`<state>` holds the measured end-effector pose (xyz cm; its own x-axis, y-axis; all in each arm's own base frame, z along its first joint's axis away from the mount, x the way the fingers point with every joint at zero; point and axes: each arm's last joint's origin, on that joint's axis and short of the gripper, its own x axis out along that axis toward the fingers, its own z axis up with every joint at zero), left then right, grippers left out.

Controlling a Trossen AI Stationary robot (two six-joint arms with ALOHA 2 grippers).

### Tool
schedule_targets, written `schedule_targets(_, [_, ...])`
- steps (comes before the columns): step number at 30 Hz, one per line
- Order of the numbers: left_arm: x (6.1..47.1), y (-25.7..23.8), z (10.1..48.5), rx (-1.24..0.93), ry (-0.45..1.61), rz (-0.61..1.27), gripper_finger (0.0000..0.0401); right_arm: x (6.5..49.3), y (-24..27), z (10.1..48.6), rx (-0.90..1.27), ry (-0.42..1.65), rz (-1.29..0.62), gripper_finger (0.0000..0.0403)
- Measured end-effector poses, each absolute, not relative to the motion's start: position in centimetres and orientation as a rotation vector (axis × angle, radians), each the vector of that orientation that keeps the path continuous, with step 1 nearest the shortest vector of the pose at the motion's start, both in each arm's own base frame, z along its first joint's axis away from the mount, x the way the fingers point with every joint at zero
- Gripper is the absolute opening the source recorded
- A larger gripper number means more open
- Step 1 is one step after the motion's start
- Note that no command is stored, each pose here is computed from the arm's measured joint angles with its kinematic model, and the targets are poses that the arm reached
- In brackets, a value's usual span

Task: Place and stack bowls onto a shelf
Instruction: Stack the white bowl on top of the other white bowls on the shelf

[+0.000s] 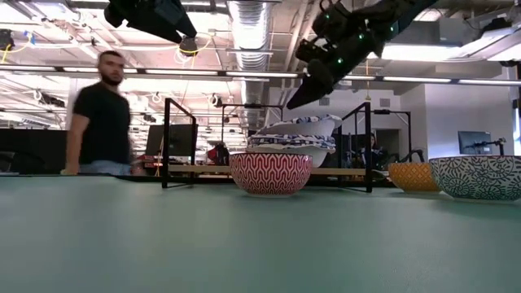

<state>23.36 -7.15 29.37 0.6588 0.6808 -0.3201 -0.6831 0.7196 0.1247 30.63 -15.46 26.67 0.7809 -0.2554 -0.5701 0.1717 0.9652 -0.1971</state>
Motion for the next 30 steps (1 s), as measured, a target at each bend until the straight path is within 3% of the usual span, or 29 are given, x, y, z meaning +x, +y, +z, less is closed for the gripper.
schedule_targets(10, [23.4, -7.2, 29.3, -0.009, 0.368, 0.761, 0.0218, 30.4, -12.9, 29.2, -0.217, 0.900, -0.105, 0.0152])
schedule_targets(15, [23.3, -7.2, 29.3, -0.012, 0.382, 0.744, 0.0218, 29.7, -11.9, 28.5, -0.196, 1.021, -0.043, 0.0152])
schedule_targets(22, [23.3, -7.2, 29.2, -0.019, 0.384, 0.746, 0.0218, 29.2, -11.6, 27.2, -0.173, 1.074, -0.029, 0.0150])
schedule_targets(30, [23.2, -7.2, 29.1, -0.024, 0.387, 0.748, 0.0218, 29.6, -11.5, 25.1, -0.171, 1.035, -0.043, 0.0116])
